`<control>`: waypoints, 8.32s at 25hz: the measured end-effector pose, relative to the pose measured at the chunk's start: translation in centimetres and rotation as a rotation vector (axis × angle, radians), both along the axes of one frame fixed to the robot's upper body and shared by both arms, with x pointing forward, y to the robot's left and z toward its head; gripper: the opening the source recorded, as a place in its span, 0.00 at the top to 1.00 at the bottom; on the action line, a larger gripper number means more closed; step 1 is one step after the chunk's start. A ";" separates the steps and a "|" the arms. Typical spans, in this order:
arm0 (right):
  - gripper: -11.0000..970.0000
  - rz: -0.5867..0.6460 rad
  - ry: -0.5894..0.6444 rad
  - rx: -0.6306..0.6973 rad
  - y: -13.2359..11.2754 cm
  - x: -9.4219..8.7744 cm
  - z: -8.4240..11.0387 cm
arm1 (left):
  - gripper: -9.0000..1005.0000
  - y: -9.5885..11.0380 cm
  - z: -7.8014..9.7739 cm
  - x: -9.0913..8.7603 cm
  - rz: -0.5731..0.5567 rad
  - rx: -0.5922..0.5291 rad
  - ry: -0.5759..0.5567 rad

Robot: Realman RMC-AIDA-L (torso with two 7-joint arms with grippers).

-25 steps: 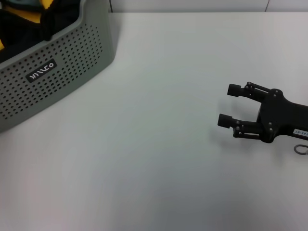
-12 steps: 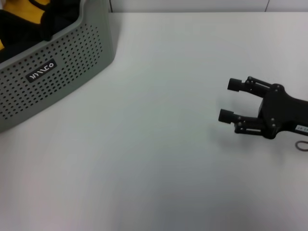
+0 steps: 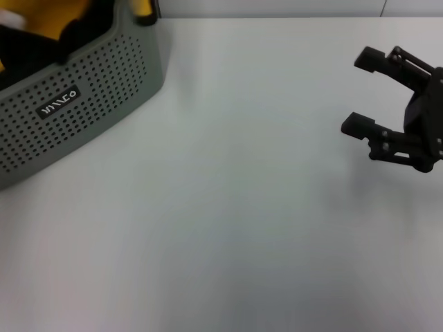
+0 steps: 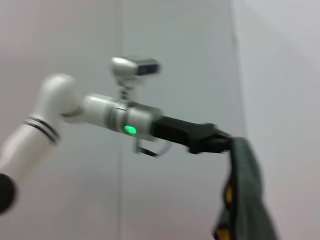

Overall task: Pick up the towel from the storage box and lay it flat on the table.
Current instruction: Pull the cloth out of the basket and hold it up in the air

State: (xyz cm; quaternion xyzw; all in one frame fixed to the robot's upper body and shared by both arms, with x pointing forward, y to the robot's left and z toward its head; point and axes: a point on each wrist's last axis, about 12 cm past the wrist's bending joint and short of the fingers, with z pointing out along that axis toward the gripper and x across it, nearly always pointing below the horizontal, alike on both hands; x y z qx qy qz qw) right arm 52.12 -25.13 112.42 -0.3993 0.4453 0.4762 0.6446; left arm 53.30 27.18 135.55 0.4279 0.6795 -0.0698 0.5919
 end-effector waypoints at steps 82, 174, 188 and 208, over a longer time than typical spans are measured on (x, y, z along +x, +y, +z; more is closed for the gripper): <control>0.27 -0.631 -0.758 -0.328 9.3 0.6 -3.7 | 0.98 -12.3 -5.4 3.6 -0.071 -0.377 0.256; 0.55 -0.048 0.328 0.176 5.9 1.1 -2.5 | 0.97 -12.8 -4.3 4.4 -0.291 -0.655 0.188; 0.55 -0.319 0.199 -0.048 2.8 -1.6 -7.1 | 0.97 -10.8 -3.5 4.8 -0.263 -0.718 0.137; 0.56 -0.552 0.159 0.023 -0.3 1.4 -5.5 | 0.96 -10.1 -3.7 4.8 -0.248 -0.721 0.138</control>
